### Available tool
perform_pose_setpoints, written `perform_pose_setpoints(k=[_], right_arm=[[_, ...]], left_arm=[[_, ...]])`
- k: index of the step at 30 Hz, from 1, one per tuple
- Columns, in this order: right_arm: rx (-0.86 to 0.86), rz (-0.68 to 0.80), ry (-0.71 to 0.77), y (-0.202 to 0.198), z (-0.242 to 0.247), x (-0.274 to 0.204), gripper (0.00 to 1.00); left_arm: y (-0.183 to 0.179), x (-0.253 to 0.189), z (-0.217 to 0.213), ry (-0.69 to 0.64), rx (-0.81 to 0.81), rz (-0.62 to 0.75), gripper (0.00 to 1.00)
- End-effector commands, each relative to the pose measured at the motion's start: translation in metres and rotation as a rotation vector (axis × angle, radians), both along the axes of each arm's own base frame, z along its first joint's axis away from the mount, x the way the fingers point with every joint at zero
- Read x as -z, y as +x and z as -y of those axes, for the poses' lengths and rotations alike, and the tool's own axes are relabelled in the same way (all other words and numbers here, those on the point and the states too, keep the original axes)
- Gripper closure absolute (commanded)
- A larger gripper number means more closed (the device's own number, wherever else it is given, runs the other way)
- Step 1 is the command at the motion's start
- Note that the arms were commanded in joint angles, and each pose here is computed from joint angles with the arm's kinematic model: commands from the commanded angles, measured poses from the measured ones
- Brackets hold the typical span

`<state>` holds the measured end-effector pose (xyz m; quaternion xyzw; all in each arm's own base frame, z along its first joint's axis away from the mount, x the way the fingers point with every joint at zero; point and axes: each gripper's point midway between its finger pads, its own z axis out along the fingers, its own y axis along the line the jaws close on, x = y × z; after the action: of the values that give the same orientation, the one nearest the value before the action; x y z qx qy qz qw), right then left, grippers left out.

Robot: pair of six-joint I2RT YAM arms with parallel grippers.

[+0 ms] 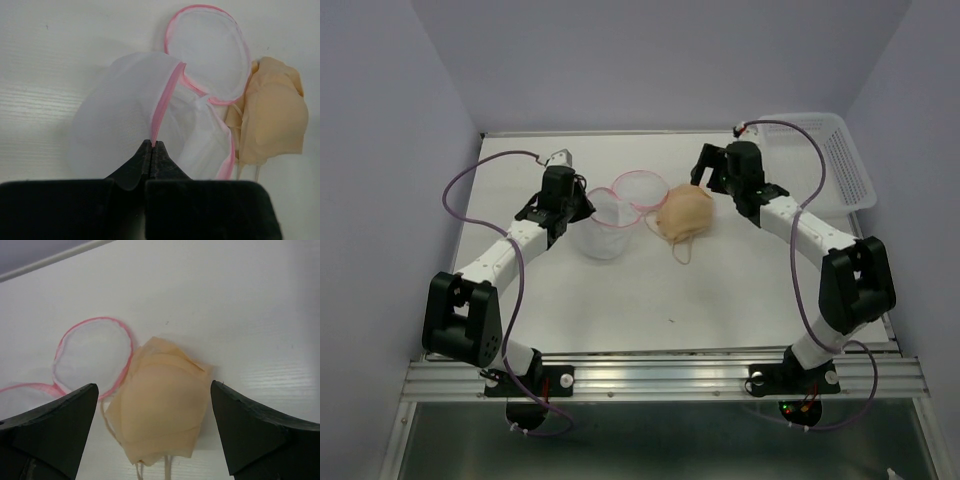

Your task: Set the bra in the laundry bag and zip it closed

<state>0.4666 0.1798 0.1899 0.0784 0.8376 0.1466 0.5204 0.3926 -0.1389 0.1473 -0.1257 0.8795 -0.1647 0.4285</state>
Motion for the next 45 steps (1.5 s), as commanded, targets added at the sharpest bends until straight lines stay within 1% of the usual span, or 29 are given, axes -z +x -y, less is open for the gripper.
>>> perform_pose_setpoints(k=[1,4,7,11,13,16,21,22,26,28,29,30,31,32,34,36,37,38,42,43,45], right_arm=[[0.111,-0.169,0.161,-0.004,0.035,0.029,0.00],[0.087,-0.276,0.253,-0.005,0.034,0.058,0.00],[0.071,-0.321,0.276,0.000,0.030,0.075,0.00],[0.078,-0.358,0.338,0.008,0.028,0.089,0.00],[0.055,-0.368,0.393,0.010,0.021,0.091,0.00],[0.003,-0.399,0.450,0.010,0.008,0.099,0.00],[-0.026,-0.469,0.492,0.001,-0.002,0.120,0.00],[-0.048,-0.463,0.511,0.000,-0.006,0.120,0.00],[-0.140,-0.474,0.592,-0.011,-0.022,0.121,0.07],[-0.144,-0.476,0.600,-0.012,-0.023,0.124,0.18],[-0.149,-0.467,0.604,-0.011,-0.023,0.124,0.26],[-0.151,-0.464,0.607,-0.010,-0.024,0.124,0.32],[-0.176,-0.447,0.618,-0.008,-0.027,0.119,0.36],[-0.198,-0.433,0.641,-0.007,-0.031,0.114,0.44],[-0.212,-0.424,0.654,-0.008,-0.033,0.111,0.56],[-0.260,-0.370,0.677,-0.007,-0.037,0.094,0.75],[-0.288,-0.349,0.676,-0.009,-0.039,0.088,0.89],[-0.294,-0.336,0.674,-0.008,-0.039,0.084,0.99],[-0.302,-0.214,0.613,-0.005,-0.031,0.050,0.99],[-0.313,-0.154,0.578,-0.005,-0.028,0.032,0.99],[-0.298,-0.090,0.524,-0.005,-0.020,0.020,0.99]], left_arm=[[0.007,-0.025,0.005,0.003,0.051,0.101,1.00],[0.007,-0.025,0.004,0.015,0.063,0.109,1.00],[0.007,-0.025,0.003,0.038,0.080,0.119,1.00],[0.006,-0.026,0.013,0.018,0.132,0.120,1.00],[0.006,-0.026,0.017,0.006,0.151,0.124,1.00],[0.006,-0.027,0.019,-0.002,0.163,0.127,1.00],[0.008,-0.029,0.020,-0.002,0.163,0.132,1.00],[0.008,-0.029,0.020,0.000,0.170,0.131,1.00],[0.009,-0.029,0.021,0.001,0.174,0.130,1.00],[0.009,-0.029,0.023,0.000,0.182,0.128,1.00],[0.010,-0.028,0.024,-0.003,0.187,0.126,1.00],[0.010,-0.028,0.025,-0.004,0.190,0.126,1.00],[0.010,-0.028,0.024,-0.003,0.191,0.126,1.00],[0.010,-0.027,0.025,-0.003,0.191,0.123,1.00],[0.009,-0.027,0.025,0.000,0.194,0.121,1.00],[0.010,-0.028,0.024,0.001,0.193,0.123,1.00],[0.010,-0.029,0.025,0.001,0.197,0.126,1.00],[0.010,-0.030,0.026,0.000,0.202,0.128,1.00],[0.013,-0.035,0.033,-0.009,0.244,0.134,1.00],[0.012,-0.036,0.036,-0.014,0.255,0.132,1.00],[0.014,-0.043,0.039,-0.019,0.266,0.145,1.00]])
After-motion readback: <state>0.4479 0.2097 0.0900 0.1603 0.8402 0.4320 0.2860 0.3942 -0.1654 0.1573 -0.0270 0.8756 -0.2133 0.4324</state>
